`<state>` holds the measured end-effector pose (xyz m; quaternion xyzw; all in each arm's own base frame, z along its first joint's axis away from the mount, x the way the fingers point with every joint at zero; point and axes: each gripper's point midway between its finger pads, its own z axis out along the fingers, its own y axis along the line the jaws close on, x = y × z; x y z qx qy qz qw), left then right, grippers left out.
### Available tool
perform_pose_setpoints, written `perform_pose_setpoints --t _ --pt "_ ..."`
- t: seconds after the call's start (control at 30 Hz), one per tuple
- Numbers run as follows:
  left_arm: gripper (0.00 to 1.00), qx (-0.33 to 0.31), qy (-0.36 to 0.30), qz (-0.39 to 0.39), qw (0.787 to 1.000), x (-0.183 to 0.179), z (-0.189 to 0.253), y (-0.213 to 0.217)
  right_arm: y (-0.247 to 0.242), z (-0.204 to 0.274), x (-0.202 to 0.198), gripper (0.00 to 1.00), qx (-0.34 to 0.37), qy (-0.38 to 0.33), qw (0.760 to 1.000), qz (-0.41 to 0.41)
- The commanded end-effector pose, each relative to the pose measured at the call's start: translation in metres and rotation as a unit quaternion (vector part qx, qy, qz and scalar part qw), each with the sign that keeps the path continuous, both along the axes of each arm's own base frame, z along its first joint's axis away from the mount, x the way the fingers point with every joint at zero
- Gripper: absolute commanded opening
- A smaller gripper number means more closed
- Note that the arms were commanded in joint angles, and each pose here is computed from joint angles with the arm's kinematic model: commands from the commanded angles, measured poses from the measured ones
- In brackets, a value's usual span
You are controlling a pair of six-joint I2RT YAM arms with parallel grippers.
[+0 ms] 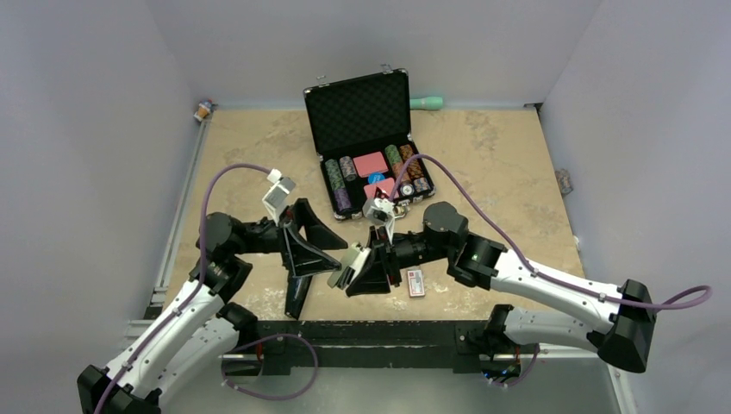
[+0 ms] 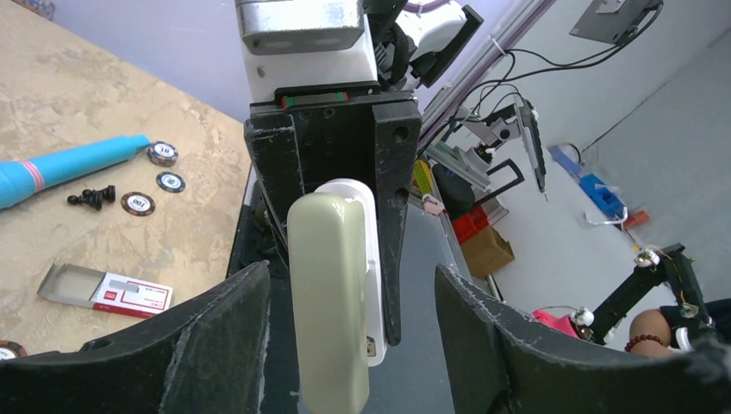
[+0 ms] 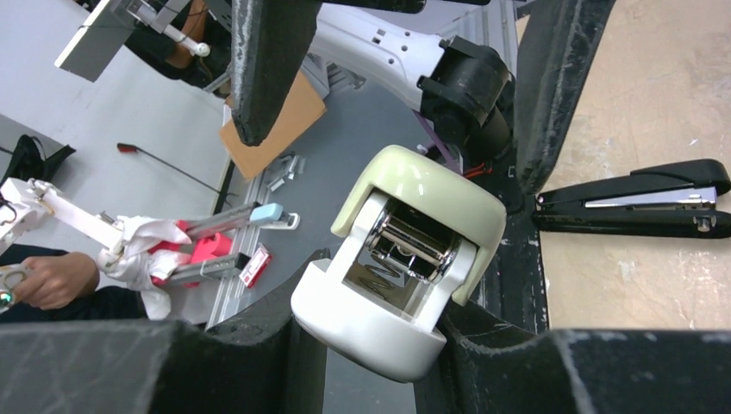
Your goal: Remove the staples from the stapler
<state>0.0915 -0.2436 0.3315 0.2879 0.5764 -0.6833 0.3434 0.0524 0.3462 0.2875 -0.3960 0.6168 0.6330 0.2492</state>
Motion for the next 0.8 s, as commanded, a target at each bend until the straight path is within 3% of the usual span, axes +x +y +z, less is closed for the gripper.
perform_pose_setpoints --t 0.0,0.27,0.57,0.7,0.77 --pt "0.72 -0.006 -0.035 -0.022 0.999 -0.007 0.017 0.002 0.003 0.036 -0.001 0.00 0.055 -0.047 0.997 0.017" --pt "0.64 0.005 -0.029 -0.038 0.999 -0.010 0.011 0.001 0.010 0.033 0.003 0.00 0.047 -0.050 0.997 0.017" --pt "0.44 0.012 -0.018 -0.045 0.999 -0.008 0.006 -0.003 0.013 0.034 0.006 0.00 0.046 -0.048 0.998 0.016" --pt "0.43 0.019 -0.011 -0.048 0.999 -0.008 0.002 -0.005 0.013 0.034 0.007 0.00 0.047 -0.046 0.998 0.010" --pt "0.49 0.020 -0.010 -0.052 0.998 -0.008 0.001 -0.007 0.014 0.035 0.009 0.00 0.047 -0.045 0.998 0.006"
